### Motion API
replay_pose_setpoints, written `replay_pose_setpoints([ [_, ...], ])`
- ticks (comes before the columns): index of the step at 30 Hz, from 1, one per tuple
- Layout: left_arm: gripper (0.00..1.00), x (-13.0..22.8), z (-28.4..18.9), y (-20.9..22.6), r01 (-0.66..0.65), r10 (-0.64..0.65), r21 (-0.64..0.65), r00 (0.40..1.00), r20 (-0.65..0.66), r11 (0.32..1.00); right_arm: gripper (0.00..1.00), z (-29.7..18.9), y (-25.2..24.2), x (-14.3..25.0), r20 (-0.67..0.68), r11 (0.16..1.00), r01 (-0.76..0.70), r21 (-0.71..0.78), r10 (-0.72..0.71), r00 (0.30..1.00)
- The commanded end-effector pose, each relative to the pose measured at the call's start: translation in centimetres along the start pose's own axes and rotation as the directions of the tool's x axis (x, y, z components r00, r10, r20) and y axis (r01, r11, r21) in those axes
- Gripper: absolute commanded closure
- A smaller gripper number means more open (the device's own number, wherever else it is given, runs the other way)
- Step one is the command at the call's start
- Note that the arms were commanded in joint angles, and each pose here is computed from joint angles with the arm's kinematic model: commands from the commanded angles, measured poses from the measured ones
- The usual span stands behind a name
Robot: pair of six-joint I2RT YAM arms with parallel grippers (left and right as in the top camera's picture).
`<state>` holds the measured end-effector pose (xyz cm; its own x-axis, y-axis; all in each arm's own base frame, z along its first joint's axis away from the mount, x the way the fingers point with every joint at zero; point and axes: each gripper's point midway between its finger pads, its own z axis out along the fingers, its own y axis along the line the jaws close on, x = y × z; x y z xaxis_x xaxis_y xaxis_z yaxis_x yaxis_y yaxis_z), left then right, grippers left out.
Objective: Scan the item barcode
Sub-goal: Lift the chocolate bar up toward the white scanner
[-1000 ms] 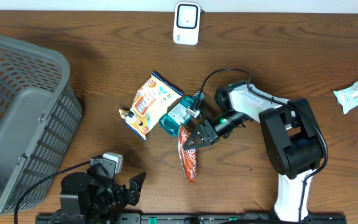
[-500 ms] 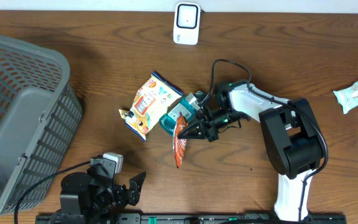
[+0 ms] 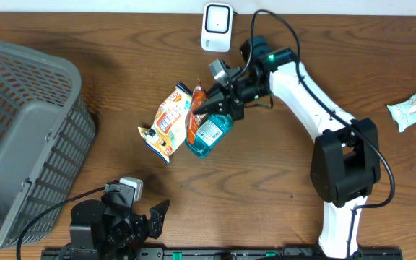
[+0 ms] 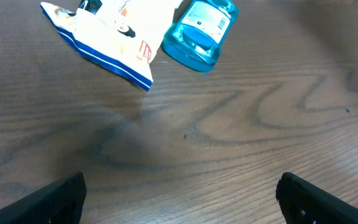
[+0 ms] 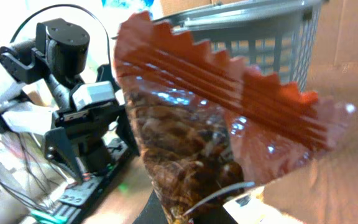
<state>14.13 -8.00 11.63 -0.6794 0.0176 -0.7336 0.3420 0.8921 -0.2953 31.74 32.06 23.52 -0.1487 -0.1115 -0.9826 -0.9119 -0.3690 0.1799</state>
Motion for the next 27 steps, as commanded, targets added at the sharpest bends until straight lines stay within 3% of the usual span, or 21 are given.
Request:
replay_pose_setpoints([
  [1, 0.02, -0.3, -0.2, 0.0, -0.013, 0.013, -0.006, 1.000, 0.011, 1.000, 0.99, 0.7, 0.3, -3.9, 0.038, 0.990, 0.142, -0.027, -0.141, 0.989],
  [7, 0.02, -0.3, -0.2, 0.0, -0.013, 0.014, -0.006, 1.000, 0.011, 1.000, 0.99, 1.1, -0.5, -8.0, 0.047, 0.911, 0.413, -0.024, -0.411, 0.910],
  [14, 0.02, -0.3, -0.2, 0.0, -0.013, 0.014, -0.006, 1.000, 0.011, 1.000, 0.99, 1.6, -0.8, -11.2, 0.058, 0.789, 0.614, -0.023, -0.612, 0.788],
  [18, 0.02, -0.3, -0.2, 0.0, -0.013, 0.013, -0.006, 1.000, 0.011, 1.000, 0.99, 2.0, -1.0, -13.2, 0.065, 0.747, 0.664, -0.026, -0.662, 0.747],
  [27, 0.02, -0.3, -0.2, 0.0, -0.013, 0.014, -0.006, 1.000, 0.011, 1.000, 0.99, 3.2, -0.9, -16.0, 0.081, 0.745, 0.665, -0.047, -0.661, 0.746],
])
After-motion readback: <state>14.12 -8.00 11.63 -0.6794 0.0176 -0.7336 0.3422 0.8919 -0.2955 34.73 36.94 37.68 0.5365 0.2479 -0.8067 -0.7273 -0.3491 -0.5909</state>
